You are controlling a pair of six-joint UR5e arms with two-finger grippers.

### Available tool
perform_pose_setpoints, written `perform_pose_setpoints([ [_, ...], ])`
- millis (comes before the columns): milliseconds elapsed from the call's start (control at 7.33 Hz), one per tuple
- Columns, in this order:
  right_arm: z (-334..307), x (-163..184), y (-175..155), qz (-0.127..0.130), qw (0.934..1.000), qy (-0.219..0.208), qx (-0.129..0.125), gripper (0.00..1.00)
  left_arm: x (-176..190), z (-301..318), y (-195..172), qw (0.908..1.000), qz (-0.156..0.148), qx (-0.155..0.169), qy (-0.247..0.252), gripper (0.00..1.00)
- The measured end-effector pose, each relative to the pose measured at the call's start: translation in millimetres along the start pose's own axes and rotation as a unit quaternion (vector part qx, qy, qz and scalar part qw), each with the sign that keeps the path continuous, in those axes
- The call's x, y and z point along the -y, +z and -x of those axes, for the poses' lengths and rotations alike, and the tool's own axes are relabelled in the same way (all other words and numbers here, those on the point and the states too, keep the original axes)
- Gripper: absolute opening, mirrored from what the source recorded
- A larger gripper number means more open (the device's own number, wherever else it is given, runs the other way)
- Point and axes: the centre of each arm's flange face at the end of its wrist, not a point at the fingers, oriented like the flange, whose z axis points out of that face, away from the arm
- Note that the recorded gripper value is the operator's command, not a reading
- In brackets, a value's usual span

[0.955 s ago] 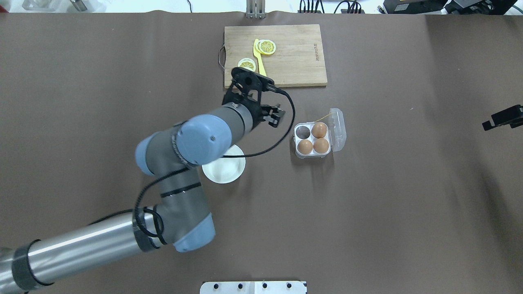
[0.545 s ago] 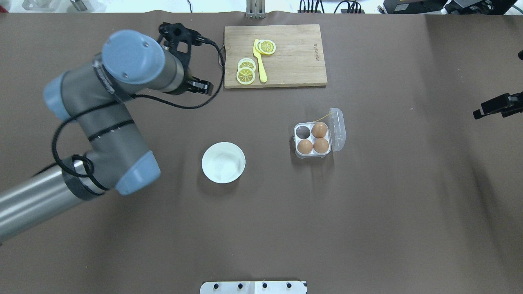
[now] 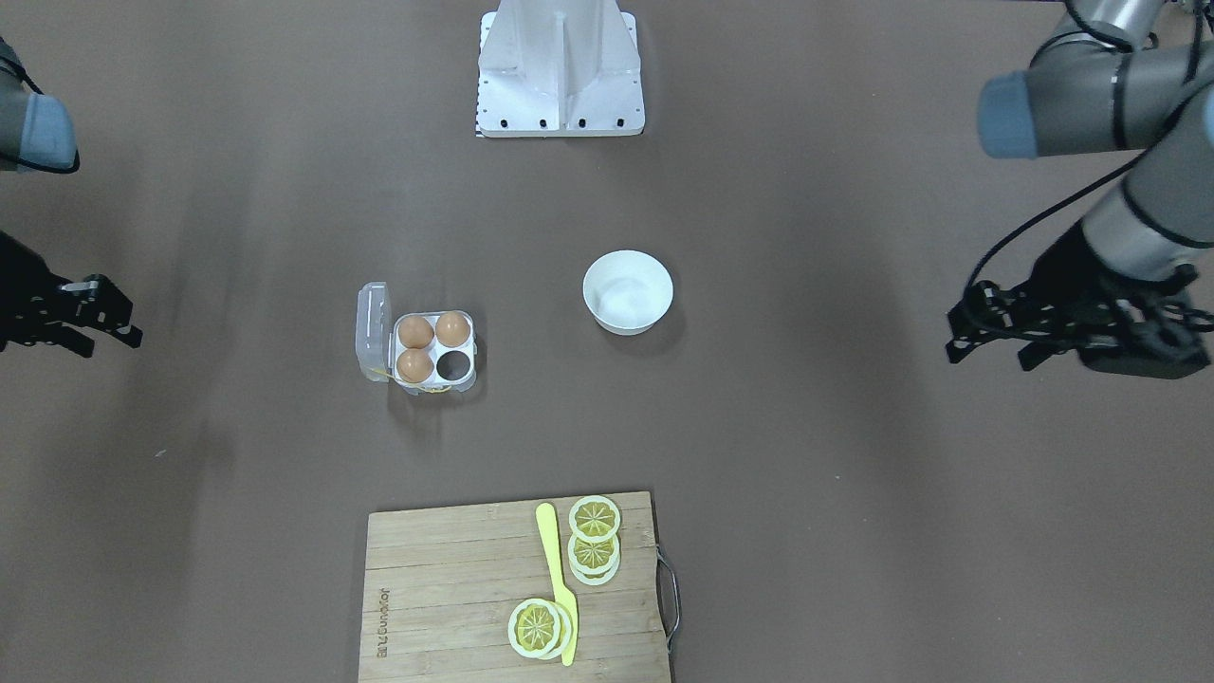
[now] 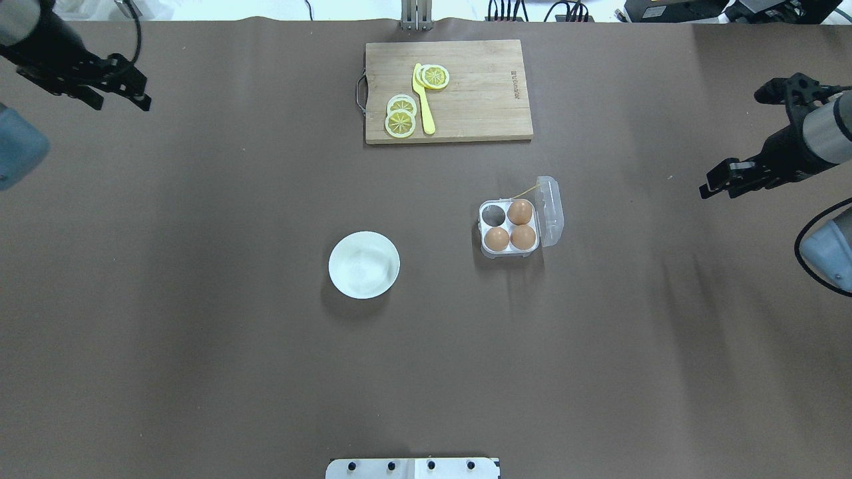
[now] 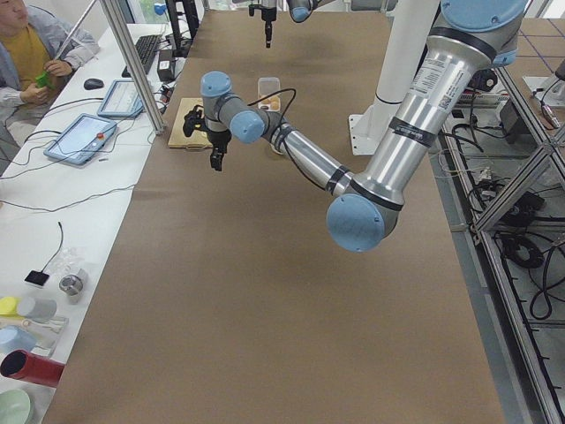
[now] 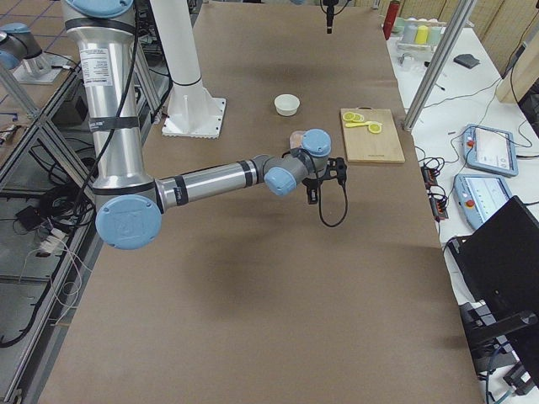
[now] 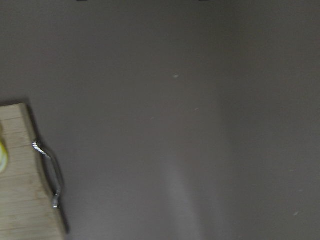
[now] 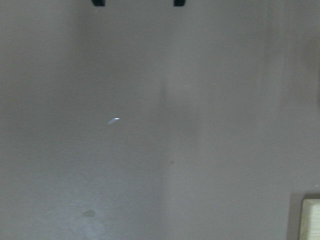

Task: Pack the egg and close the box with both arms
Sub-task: 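Withdraw the left arm to rest while the right arm reaches in, then press the egg box lid shut with the right gripper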

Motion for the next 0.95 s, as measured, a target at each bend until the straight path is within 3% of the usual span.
perform_pose_setpoints([
  [409,134.7,5.8,40.5,-0.001,0.9993,0.030,0.022,0.00,-28.6,105.8,-16.6,0.9999,0.006,0.011,-0.006,0.97],
  [955,287.2,2.8,50.2,-0.005,0.9945,0.083,0.063,0.00,-36.3,119.7,-20.9,0.9998,0.005,0.013,-0.011,0.97],
])
